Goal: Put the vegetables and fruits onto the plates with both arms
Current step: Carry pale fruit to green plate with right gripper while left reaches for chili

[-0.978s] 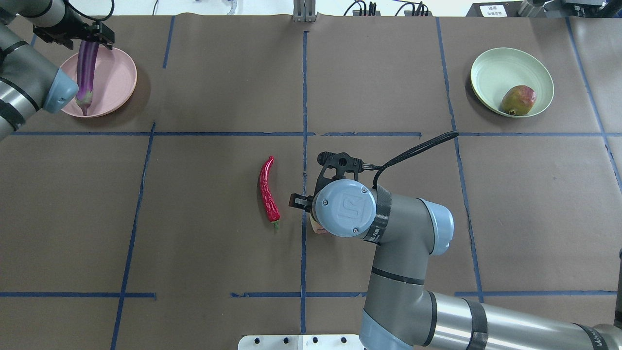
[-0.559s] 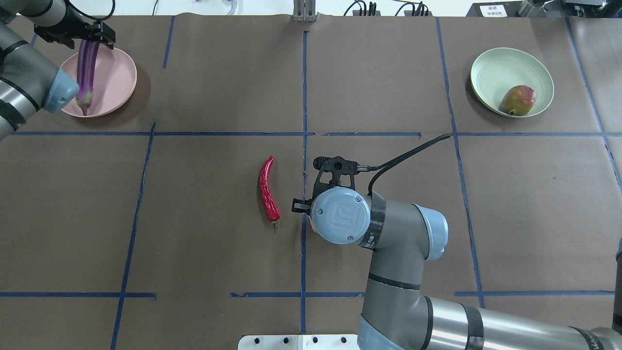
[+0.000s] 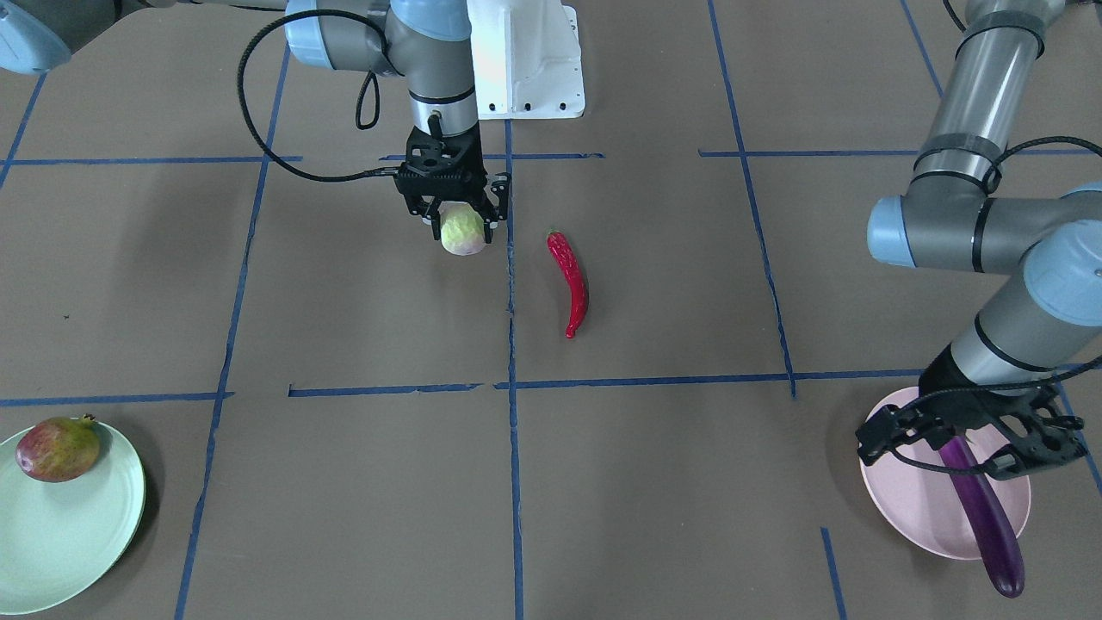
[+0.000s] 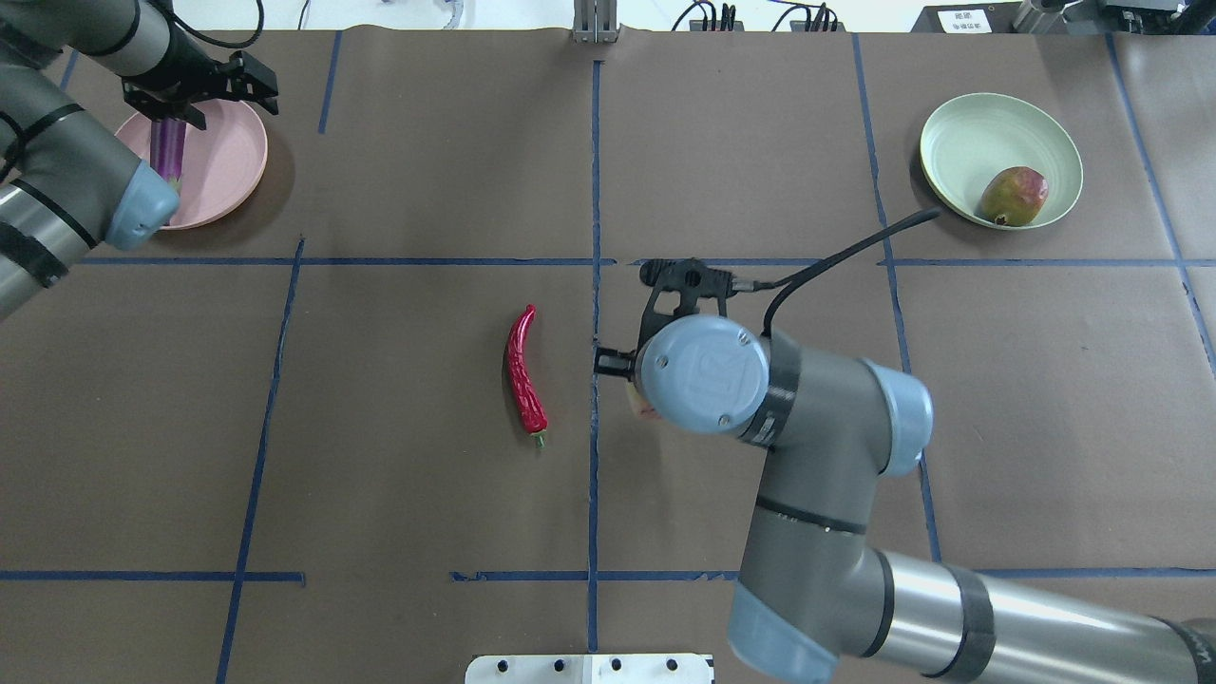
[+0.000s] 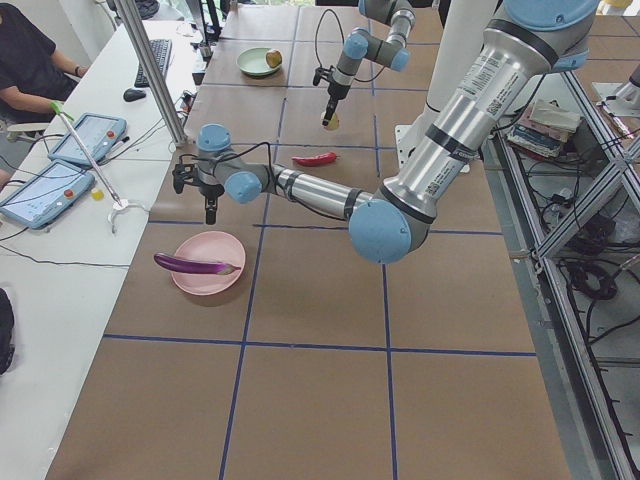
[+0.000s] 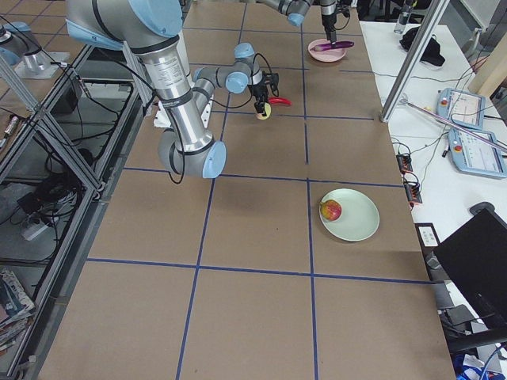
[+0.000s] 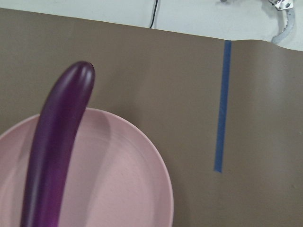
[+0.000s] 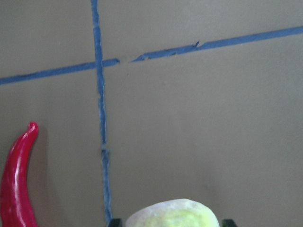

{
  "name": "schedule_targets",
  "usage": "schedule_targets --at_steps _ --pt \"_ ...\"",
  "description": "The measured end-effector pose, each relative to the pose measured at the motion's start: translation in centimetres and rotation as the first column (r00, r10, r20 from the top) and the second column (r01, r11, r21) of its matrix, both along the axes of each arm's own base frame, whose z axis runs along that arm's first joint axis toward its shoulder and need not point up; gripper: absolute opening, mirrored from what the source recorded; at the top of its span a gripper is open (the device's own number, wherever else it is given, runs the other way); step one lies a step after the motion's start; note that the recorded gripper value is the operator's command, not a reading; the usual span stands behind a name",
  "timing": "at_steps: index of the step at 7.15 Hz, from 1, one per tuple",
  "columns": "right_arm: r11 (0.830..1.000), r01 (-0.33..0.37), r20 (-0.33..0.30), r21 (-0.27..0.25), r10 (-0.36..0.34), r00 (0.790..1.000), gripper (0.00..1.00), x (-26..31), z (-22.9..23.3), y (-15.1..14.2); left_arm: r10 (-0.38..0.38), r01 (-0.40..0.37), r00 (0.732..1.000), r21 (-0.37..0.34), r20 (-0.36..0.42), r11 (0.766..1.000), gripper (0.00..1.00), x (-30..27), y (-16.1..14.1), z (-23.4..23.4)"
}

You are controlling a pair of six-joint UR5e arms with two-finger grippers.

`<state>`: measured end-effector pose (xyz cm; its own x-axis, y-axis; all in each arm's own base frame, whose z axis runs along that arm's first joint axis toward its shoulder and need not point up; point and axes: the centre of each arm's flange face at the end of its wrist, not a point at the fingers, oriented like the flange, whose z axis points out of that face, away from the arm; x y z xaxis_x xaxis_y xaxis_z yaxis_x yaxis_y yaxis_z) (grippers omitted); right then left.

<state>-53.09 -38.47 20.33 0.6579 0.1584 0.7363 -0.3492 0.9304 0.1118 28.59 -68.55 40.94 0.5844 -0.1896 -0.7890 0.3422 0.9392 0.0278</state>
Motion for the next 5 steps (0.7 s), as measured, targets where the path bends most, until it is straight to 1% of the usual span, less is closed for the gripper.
schedule_targets --at_steps 1,2,3,4,5 --pt "1.000 -0.009 -0.029 -0.001 0.009 1.000 0.00 4.4 0.5 -4.6 -0.003 0.001 0.999 -0.031 -0.053 1.000 1.00 3.3 2.5 -2.3" --pt "1.000 -0.022 -0.066 -0.018 0.021 0.998 0.00 9.0 2.4 -9.8 -0.006 0.000 0.995 -0.060 -0.098 0.998 1.00 6.5 5.1 -4.6" --pt "0.998 -0.040 -0.117 -0.052 0.034 0.993 0.00 13.4 5.7 -15.3 -0.026 0.012 0.989 -0.099 -0.144 0.995 1.00 9.5 7.9 -7.0" --pt "0.994 -0.071 -0.175 -0.081 0.056 0.983 0.00 17.2 9.8 -20.7 -0.038 0.016 0.985 -0.126 -0.171 0.992 1.00 12.0 10.4 -8.9" --pt "0.988 -0.114 -0.211 -0.100 0.091 0.973 0.00 20.3 14.4 -25.6 -0.034 0.010 0.983 -0.132 -0.178 0.991 1.00 14.3 12.4 -10.1"
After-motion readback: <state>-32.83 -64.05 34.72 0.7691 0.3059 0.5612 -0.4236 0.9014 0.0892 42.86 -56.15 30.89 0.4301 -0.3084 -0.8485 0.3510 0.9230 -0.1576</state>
